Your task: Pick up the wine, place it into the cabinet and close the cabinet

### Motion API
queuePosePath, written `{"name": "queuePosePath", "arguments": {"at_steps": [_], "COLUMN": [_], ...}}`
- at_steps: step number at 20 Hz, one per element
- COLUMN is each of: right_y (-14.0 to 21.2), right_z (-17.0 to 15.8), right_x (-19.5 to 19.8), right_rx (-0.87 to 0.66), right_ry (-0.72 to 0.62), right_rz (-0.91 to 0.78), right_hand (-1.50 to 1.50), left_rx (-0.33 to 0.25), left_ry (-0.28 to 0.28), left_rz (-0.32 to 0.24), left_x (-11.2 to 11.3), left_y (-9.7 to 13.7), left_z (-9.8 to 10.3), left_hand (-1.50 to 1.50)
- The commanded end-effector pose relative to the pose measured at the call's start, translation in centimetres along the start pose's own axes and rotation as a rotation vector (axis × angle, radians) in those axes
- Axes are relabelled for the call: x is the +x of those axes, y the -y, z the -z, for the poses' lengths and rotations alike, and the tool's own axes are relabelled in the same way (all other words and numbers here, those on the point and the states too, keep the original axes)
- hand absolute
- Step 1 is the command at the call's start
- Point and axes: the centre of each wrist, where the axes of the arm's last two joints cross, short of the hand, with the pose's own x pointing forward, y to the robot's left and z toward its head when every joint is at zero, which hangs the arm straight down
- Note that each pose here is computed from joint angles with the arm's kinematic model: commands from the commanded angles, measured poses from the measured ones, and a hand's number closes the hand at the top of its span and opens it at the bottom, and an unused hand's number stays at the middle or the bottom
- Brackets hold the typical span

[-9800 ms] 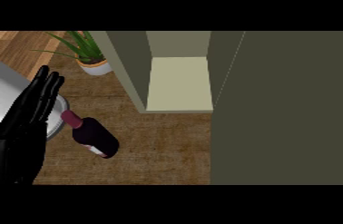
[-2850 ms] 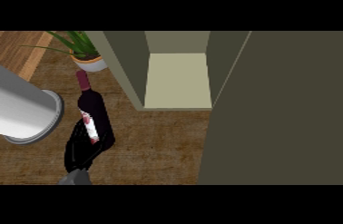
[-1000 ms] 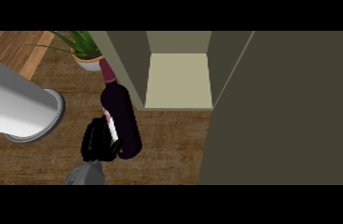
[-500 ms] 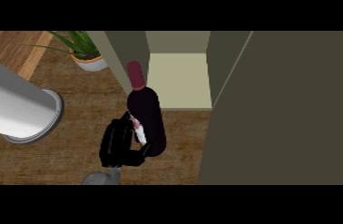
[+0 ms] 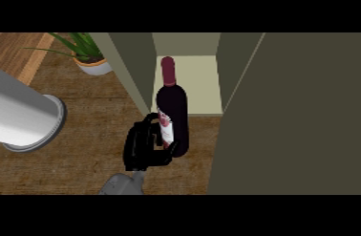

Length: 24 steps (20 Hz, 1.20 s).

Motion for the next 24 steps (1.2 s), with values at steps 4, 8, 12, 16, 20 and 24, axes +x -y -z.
{"name": "queuePosePath", "arguments": {"at_steps": [4, 8, 12, 16, 20, 24], "right_y": [1.0, -0.1, 0.4, 0.6, 1.0, 0.3], "right_z": [-0.7, -1.3, -0.8, 0.1, -0.7, -0.1], "right_x": [-1.2, -0.4, -1.1, -0.7, -0.7, -2.6], "right_rx": [0.013, 0.017, 0.007, 0.012, 0.015, 0.021], "right_ry": [0.016, 0.005, 0.007, 0.020, 0.026, 0.029], "right_rz": [0.028, 0.023, 0.035, 0.036, 0.041, 0.043], "right_hand": [-1.50, -1.50, -1.50, -1.50, -1.50, -1.50], "left_rx": [0.029, 0.029, -0.003, 0.010, 0.017, 0.055], "left_ry": [-0.013, 0.028, 0.050, 0.042, 0.054, 0.032], "left_rz": [0.017, 0.025, 0.041, 0.033, 0.040, 0.028], "left_x": [-1.9, -2.5, -2.5, -1.7, -0.2, -0.5], "left_y": [0.6, -0.2, 1.2, 1.0, 3.8, 3.4], "left_z": [-0.7, 2.1, 2.3, 4.6, 7.8, 7.9], "left_hand": [1.50, 1.50, 1.50, 1.50, 1.50, 1.50]}}
